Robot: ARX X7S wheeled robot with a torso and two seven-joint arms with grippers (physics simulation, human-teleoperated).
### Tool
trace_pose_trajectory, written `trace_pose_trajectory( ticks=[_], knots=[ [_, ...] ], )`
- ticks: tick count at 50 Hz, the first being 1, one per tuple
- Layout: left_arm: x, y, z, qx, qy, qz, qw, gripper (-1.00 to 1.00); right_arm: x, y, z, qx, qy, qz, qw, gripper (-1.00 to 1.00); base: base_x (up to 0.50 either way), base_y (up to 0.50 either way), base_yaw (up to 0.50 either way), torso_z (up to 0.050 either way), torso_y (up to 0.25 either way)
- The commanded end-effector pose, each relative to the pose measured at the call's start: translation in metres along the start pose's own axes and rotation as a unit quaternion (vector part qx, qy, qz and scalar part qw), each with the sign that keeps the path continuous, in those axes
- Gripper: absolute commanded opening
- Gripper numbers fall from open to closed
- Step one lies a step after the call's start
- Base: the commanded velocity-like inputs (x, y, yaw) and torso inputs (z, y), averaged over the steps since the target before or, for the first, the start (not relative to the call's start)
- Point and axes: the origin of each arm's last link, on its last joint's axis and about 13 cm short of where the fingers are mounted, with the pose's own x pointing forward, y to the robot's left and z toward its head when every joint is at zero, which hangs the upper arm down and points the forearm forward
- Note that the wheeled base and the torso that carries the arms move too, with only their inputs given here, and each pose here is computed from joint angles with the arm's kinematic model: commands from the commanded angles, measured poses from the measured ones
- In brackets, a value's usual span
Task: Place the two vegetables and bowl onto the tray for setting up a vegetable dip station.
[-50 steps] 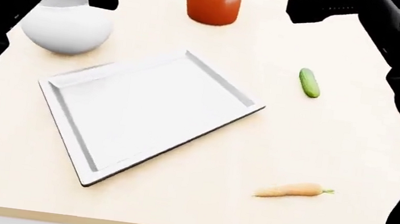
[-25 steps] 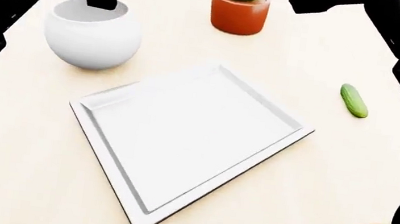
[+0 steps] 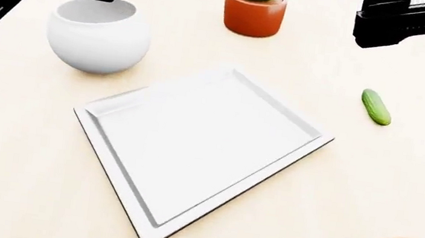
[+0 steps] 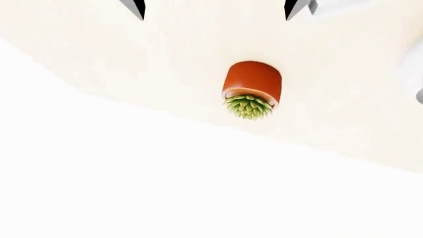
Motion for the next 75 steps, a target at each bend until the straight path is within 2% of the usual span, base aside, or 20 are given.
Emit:
trace_pose_trajectory(
  ticks=[1, 7, 13, 14, 16, 18, 23, 27, 28, 29, 31, 33, 35, 36, 39, 41, 46, 59, 68, 75],
  knots=[
    [0.000, 0.001, -0.001, -0.001, 0.001, 0.001, 1.000, 1.00, -0.015, -0.022, -0.019, -0.002, 0.091, -0.023, 0.996, 1.00, 0.00, 0.00, 0.00, 0.000, 0.000],
    [0.000, 0.000, -0.001, 0.000, 0.002, 0.002, 1.000, 1.00, -0.034, -0.039, -0.022, -0.026, 0.133, 0.010, 0.991, 1.00, 0.00, 0.00, 0.00, 0.000, 0.000],
    [0.001, 0.000, -0.002, 0.002, 0.003, 0.001, 1.000, 1.00, -0.041, -0.063, -0.017, -0.058, 0.125, 0.095, 0.986, 1.00, 0.00, 0.00, 0.00, 0.000, 0.000],
    [0.001, 0.000, -0.002, 0.002, 0.003, 0.001, 1.000, 1.00, -0.041, -0.068, -0.015, -0.088, 0.119, 0.085, 0.985, 1.00, 0.00, 0.00, 0.00, 0.000, 0.000],
    [0.001, -0.001, -0.002, 0.003, 0.003, 0.000, 1.000, 1.00, -0.038, -0.077, -0.010, -0.099, 0.096, 0.114, 0.984, 1.00, 0.00, 0.00, 0.00, 0.000, 0.000],
    [0.001, -0.001, -0.003, 0.004, 0.004, -0.001, 1.000, 1.00, -0.032, -0.088, -0.005, -0.144, 0.109, 0.113, 0.977, 1.00, 0.00, 0.00, 0.00, 0.000, 0.000],
    [0.001, -0.001, -0.004, 0.005, 0.006, -0.001, 1.000, 1.00, -0.026, -0.107, 0.008, -0.218, 0.114, 0.182, 0.952, 1.00, 0.00, 0.00, 0.00, 0.000, 0.000],
    [0.002, -0.001, -0.004, 0.006, 0.006, -0.001, 1.000, 1.00, -0.028, -0.109, 0.007, -0.201, 0.132, 0.232, 0.943, 1.00, 0.00, 0.00, 0.00, 0.000, 0.000],
    [0.002, -0.001, -0.004, 0.006, 0.006, 0.000, 1.000, 1.00, -0.030, -0.108, 0.005, -0.241, 0.131, 0.245, 0.930, 1.00, 0.00, 0.00, 0.00, 0.000, 0.000],
    [0.002, 0.000, -0.004, 0.005, 0.006, 0.001, 1.000, 1.00, -0.033, -0.108, 0.004, -0.234, 0.137, 0.257, 0.927, 1.00, 0.00, 0.00, 0.00, 0.000, 0.000],
    [0.002, -0.001, -0.005, 0.005, 0.006, 0.000, 1.000, 1.00, -0.040, -0.105, 0.003, -0.268, 0.153, 0.296, 0.904, 1.00, 0.00, 0.00, 0.00, 0.000, 0.000],
    [0.002, -0.002, -0.005, 0.006, 0.007, -0.001, 1.000, 1.00, -0.045, -0.103, -0.003, -0.270, 0.172, 0.356, 0.878, 1.00, 0.00, 0.00, 0.00, 0.000, 0.000],
    [0.003, -0.002, -0.006, 0.007, 0.008, -0.001, 1.000, 1.00, -0.043, -0.104, -0.004, -0.306, 0.171, 0.368, 0.861, 1.00, 0.00, 0.00, 0.00, 0.000, 0.000],
    [0.003, -0.002, -0.007, 0.007, 0.009, -0.001, 1.000, 1.00, -0.041, -0.104, -0.004, -0.328, 0.166, 0.384, 0.847, 1.00, 0.00, 0.00, 0.00, 0.000, 0.000],
    [0.003, -0.002, -0.006, 0.008, 0.009, -0.002, 1.000, 1.00, -0.033, -0.105, -0.001, -0.341, 0.183, 0.419, 0.822, 1.00, 0.00, 0.00, 0.00, 0.000, 0.000],
    [0.004, -0.002, -0.007, 0.007, 0.010, -0.001, 1.000, 1.00, -0.030, -0.104, -0.002, -0.357, 0.191, 0.420, 0.812, 1.00, 0.00, 0.00, 0.00, 0.000, 0.000],
    [0.004, -0.002, -0.007, 0.007, 0.009, 0.001, 1.000, 1.00, -0.029, -0.101, -0.009, -0.356, 0.206, 0.451, 0.792, 1.00, 0.00, 0.00, 0.00, 0.000, 0.000],
    [0.003, -0.002, -0.005, 0.008, 0.008, 0.000, 1.000, 1.00, -0.019, -0.093, -0.037, -0.345, 0.268, 0.478, 0.762, 1.00, 0.00, 0.00, 0.00, 0.000, 0.000],
    [0.003, -0.002, -0.005, 0.009, 0.008, 0.000, 1.000, 1.00, -0.013, -0.086, -0.055, -0.353, 0.312, 0.497, 0.729, 1.00, 0.00, 0.00, 0.00, 0.000, 0.000],
    [0.003, -0.002, -0.005, 0.009, 0.008, 0.000, 1.000, 1.00, -0.019, -0.085, -0.068, -0.349, 0.324, 0.502, 0.722, 1.00, 0.00, 0.00, 0.00, 0.000, 0.000]
  ],
)
